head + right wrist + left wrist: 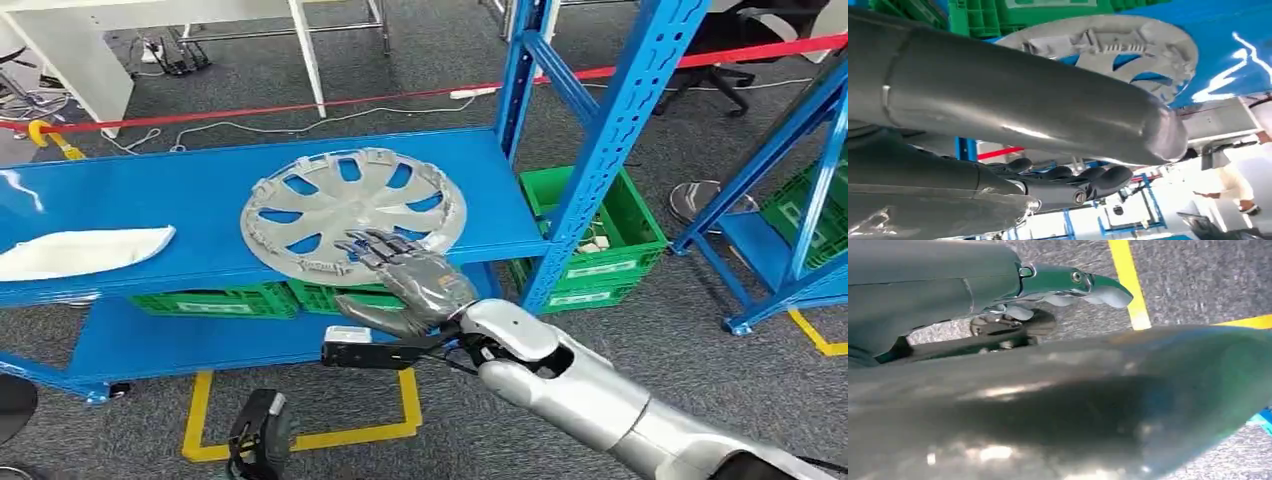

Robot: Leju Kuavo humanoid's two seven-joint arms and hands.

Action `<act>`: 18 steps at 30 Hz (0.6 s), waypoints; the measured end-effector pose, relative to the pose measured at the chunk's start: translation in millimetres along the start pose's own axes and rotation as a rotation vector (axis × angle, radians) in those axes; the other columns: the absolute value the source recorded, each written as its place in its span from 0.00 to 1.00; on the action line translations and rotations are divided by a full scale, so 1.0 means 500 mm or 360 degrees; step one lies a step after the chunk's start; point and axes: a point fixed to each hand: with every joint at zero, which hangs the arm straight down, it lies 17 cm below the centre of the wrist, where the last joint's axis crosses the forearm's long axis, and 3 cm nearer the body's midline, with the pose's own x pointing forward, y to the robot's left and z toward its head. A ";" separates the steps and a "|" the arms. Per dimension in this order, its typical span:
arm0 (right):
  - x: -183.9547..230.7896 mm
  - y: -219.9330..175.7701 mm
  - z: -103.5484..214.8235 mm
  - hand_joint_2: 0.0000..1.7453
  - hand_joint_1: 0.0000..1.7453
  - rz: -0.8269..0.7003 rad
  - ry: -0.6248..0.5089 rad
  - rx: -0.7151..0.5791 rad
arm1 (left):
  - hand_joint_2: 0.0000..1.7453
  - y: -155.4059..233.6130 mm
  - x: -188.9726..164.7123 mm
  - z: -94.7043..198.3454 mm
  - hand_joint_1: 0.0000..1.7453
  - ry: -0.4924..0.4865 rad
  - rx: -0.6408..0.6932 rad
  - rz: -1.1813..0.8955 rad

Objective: Take the parts from the cabinet and place them on the table.

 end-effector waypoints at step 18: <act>0.033 -0.009 -0.031 0.00 0.00 -0.0028 -0.0041 0.0019 | 0.00 -0.006 0.007 0.000 0.00 -0.0024 -0.0006 0.0010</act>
